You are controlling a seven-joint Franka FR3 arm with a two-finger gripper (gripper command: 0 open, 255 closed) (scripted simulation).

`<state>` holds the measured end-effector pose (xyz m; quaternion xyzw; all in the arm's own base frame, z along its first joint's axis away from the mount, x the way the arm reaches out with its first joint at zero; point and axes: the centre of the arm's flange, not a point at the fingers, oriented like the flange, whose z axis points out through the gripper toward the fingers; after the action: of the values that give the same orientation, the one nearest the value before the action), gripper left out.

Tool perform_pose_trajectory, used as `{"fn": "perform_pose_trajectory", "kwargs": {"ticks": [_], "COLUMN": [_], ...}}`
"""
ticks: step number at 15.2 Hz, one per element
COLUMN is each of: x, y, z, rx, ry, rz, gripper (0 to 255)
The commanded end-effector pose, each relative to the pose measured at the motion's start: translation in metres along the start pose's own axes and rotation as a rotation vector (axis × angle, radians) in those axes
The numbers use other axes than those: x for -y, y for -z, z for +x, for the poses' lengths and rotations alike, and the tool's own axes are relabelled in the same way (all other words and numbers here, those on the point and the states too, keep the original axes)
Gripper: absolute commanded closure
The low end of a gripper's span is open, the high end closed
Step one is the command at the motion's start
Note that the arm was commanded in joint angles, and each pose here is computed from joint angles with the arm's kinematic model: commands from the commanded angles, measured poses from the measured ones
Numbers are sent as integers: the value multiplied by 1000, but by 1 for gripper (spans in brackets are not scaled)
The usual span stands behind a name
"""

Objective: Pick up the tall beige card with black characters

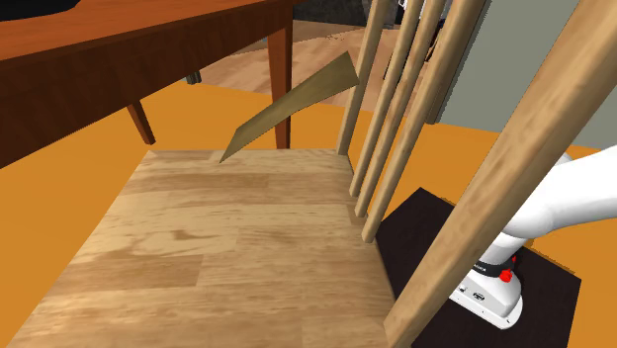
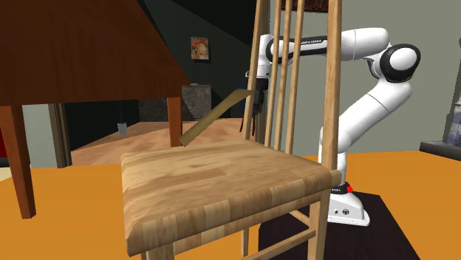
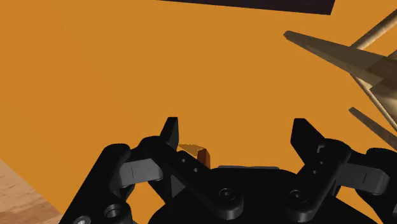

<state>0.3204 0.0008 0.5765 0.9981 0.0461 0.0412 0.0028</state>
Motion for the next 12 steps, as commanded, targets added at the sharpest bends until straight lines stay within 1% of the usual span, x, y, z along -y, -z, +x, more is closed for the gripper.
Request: {"fn": "perform_pose_trajectory", "kwargs": {"ticks": [1,6,12], "x": [0,19,44], "y": [0,-7,-25], "z": [0,62,134], "rx": [0,209,459], "ry": [0,-12,-26], "rz": [0,260,572], "gripper": [0,0,0]}}
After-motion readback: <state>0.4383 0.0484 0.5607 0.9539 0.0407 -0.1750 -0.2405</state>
